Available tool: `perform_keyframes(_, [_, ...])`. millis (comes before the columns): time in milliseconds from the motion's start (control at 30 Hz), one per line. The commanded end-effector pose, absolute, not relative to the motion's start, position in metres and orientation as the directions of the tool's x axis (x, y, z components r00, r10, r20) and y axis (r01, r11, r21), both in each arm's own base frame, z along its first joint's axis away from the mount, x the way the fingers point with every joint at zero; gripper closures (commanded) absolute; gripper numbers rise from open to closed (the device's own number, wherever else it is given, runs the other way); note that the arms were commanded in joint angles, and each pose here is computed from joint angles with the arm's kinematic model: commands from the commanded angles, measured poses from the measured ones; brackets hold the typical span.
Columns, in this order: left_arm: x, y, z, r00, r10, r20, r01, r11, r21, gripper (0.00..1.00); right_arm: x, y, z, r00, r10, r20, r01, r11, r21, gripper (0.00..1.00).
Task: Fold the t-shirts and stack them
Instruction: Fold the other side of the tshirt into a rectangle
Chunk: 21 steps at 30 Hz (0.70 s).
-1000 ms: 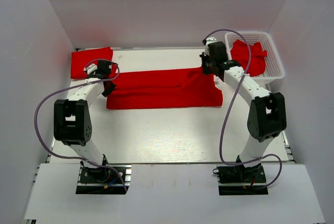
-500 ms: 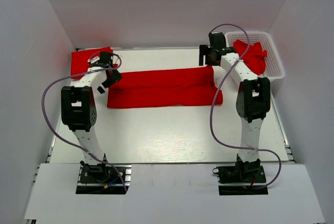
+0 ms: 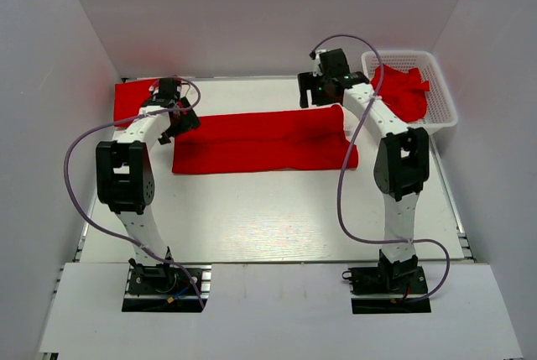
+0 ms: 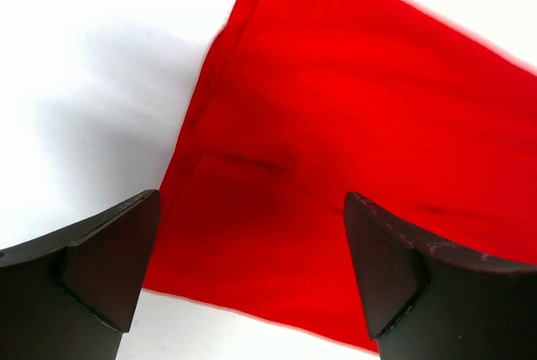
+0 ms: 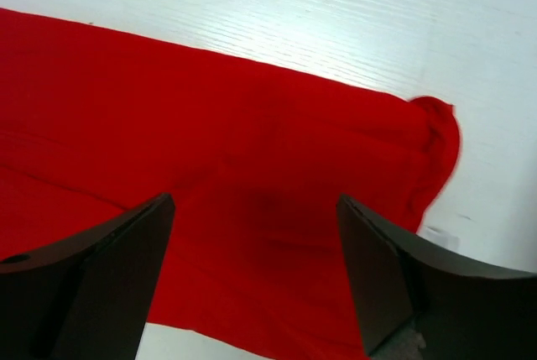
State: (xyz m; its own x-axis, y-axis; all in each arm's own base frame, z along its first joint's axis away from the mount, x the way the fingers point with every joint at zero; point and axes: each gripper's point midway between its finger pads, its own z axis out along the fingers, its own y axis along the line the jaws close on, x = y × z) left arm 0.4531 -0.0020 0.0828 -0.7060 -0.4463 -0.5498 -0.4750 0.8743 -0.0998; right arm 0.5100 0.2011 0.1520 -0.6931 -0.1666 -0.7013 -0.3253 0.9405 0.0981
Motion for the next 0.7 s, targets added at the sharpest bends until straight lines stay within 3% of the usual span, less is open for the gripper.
perform_keyframes(0, [0.439, -0.007, 0.106, -0.712, -0.413, -0.568, -0.425, 0.897, -0.119, 0.00, 0.515, 0.212, 0.148, -0.695, -0.192, -0.693, -0.330, 0.942, 0.069, 0.20])
perform_keyframes(433, [0.414, -0.026, 0.105, -0.713, -0.466, -0.524, -0.402, 0.884, -0.240, 0.00, 0.549, 0.241, 0.090, -0.691, -0.211, -0.691, -0.314, 0.949, 0.024, 0.38])
perform_keyframes(500, [0.413, -0.026, 0.108, -0.702, -0.476, -0.529, -0.406, 0.879, -0.251, 0.00, 0.547, 0.246, 0.084, -0.692, -0.224, -0.687, -0.339, 0.940, 0.035, 0.49])
perform_keyframes(667, [0.412, -0.028, 0.106, -0.705, -0.476, -0.526, -0.402, 0.879, -0.257, 0.00, 0.548, 0.255, 0.073, -0.687, -0.227, -0.690, -0.373, 0.926, 0.067, 0.56])
